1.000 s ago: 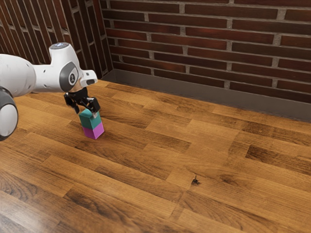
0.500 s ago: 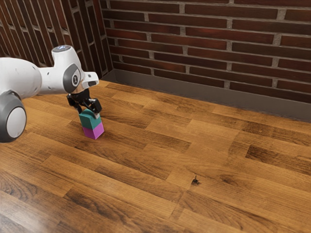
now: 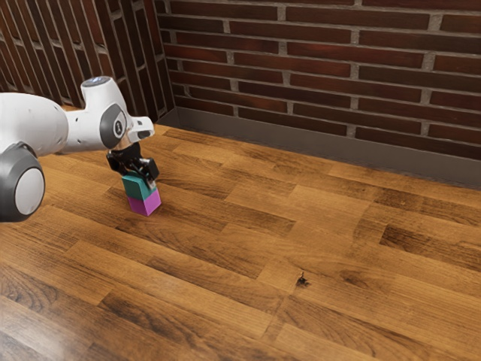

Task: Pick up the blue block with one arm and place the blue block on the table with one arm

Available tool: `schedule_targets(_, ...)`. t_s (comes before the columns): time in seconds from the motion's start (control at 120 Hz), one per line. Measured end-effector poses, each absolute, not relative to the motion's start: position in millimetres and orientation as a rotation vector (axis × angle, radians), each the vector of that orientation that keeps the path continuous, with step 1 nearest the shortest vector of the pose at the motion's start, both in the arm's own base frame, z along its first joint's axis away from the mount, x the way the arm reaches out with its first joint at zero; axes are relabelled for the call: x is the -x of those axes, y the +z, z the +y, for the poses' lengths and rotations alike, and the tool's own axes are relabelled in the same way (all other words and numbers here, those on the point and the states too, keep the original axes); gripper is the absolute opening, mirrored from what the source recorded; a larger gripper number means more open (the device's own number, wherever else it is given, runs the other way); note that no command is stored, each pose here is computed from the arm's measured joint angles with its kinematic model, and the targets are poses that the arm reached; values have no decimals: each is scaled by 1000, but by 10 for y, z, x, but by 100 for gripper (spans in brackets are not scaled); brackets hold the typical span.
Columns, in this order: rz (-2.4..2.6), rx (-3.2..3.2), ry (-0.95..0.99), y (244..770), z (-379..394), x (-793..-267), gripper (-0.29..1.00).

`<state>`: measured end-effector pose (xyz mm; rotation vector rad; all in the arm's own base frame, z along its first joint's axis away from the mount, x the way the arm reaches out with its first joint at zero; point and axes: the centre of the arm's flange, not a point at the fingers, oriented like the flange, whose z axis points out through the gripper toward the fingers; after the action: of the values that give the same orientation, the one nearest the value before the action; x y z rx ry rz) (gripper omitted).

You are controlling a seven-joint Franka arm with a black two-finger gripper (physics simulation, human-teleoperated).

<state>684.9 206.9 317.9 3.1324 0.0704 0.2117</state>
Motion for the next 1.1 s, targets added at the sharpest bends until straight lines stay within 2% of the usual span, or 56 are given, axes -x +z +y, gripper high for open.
schedule_targets(0.125,74,-3131,216,3182,2082,-6840,44)
schedule_targets(0.367,131,-3130,265,3511,2255,-6651,37)
schedule_targets(0.458,278,-3124,264,3569,2812,-6356,37)
schedule_targets(0.55,373,-3119,226,3411,3168,-6183,38)
schedule_targets(0.8,446,-3115,132,2775,3422,-6142,38)
schedule_targets(0.958,452,-3111,145,2749,3436,-6145,52)
schedule_targets(1.042,456,-3108,206,3044,3429,-6117,58)
schedule_targets(1.075,447,-3102,291,3486,3359,-6081,60)
schedule_targets(1.1,423,-3090,390,4030,3218,-6043,61)
